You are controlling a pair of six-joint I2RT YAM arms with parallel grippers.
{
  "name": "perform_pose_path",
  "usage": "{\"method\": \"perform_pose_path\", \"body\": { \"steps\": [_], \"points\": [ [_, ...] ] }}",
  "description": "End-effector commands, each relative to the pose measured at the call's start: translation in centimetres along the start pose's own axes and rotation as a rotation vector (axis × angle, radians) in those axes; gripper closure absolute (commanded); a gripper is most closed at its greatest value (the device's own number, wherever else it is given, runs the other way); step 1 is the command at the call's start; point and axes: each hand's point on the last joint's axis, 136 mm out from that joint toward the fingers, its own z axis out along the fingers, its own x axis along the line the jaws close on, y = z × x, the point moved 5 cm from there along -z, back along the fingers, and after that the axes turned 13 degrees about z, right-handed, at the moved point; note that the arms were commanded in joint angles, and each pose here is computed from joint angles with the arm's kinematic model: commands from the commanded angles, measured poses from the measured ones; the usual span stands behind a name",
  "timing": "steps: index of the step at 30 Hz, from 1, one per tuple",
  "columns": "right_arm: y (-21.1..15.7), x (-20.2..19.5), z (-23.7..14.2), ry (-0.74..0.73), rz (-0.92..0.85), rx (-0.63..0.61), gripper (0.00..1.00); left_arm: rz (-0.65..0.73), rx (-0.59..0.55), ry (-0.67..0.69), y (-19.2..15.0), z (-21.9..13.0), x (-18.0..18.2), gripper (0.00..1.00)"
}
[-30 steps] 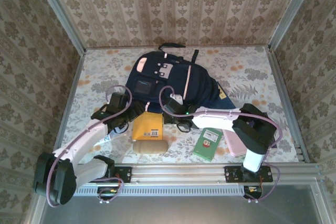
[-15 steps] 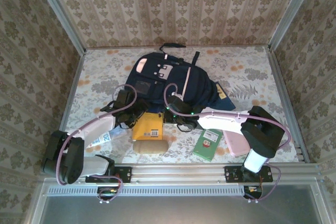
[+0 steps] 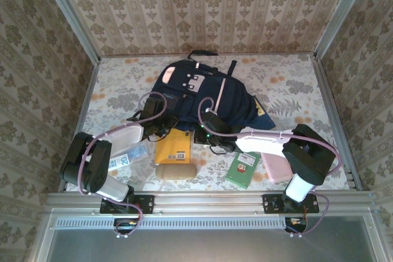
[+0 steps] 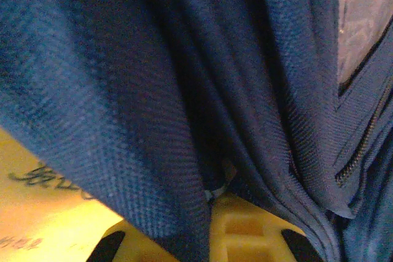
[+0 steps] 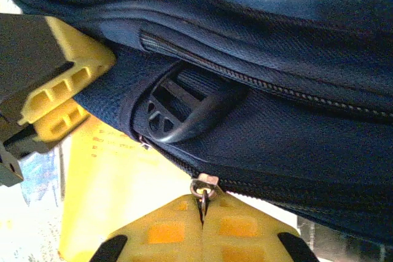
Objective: Pack books, pencil case, and school supplies into a backpack
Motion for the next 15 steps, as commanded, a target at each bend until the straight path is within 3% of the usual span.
{"method": "perform_pose_path", "body": {
  "steps": [1, 15],
  "points": [
    [0.3, -0.3, -0.4, 0.032, 0.021, -0.013, 1.00, 0.028, -0.069, -0.090, 1.2, -0.6, -3.2, 1.00],
    [1.8, -1.5, -1.5, 0.031, -0.059, -0.143, 0.77, -0.013, -0.137, -0.120, -1.5, -4.5, -6.2, 1.00]
  ]
}}
